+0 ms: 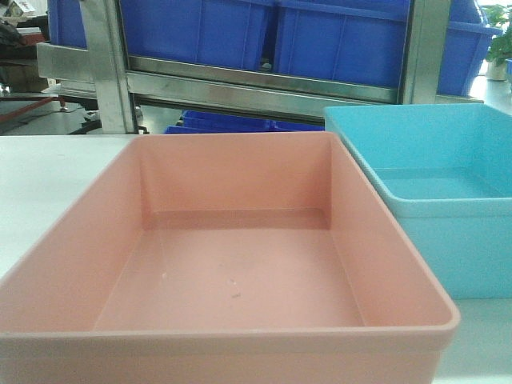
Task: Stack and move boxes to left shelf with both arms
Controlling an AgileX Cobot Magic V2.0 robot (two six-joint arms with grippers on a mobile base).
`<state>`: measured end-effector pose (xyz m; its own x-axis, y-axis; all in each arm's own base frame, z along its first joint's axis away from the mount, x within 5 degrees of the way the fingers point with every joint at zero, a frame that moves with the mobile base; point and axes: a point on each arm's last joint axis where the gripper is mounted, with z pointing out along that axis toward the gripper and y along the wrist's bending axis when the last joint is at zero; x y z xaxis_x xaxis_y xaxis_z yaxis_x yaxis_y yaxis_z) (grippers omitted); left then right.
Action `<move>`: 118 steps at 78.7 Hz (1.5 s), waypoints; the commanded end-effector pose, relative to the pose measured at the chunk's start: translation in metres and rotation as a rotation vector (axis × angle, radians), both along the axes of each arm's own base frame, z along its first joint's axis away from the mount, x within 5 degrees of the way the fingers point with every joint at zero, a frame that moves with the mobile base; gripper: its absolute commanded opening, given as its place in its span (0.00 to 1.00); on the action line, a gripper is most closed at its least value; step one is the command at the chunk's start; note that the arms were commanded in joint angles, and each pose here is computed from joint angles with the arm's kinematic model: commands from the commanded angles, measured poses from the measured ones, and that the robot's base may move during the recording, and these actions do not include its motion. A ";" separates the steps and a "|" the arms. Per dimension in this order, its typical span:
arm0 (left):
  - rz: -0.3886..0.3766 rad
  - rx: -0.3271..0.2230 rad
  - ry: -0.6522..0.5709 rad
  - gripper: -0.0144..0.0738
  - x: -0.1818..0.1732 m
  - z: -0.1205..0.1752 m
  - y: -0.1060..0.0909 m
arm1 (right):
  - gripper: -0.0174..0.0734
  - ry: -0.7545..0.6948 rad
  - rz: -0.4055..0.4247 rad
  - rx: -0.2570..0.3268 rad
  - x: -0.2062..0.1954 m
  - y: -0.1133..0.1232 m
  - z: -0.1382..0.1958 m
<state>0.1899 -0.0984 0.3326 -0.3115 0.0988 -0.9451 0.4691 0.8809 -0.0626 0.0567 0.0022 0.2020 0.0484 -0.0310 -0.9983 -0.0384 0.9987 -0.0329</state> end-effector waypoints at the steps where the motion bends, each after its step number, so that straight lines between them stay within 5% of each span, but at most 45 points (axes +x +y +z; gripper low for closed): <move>1: 0.045 -0.092 -0.154 0.65 -0.012 0.020 0.011 | 0.25 -0.130 0.002 -0.007 -0.004 0.000 0.017; 19: 0.209 -0.144 -0.244 0.65 -0.043 0.000 0.051 | 0.25 -0.130 0.002 -0.007 -0.004 0.000 0.017; 38: 0.245 -0.170 -0.318 0.65 -0.081 -0.019 0.068 | 0.25 -0.130 0.002 -0.007 -0.004 0.000 0.017; 105: 0.243 -0.181 -0.341 0.65 -0.090 -0.022 0.071 | 0.25 -0.132 0.002 -0.008 -0.004 0.000 0.017; 118: 0.243 -0.181 -0.341 0.65 -0.090 -0.022 0.071 | 0.25 -0.251 0.008 -0.004 -0.006 0.001 0.027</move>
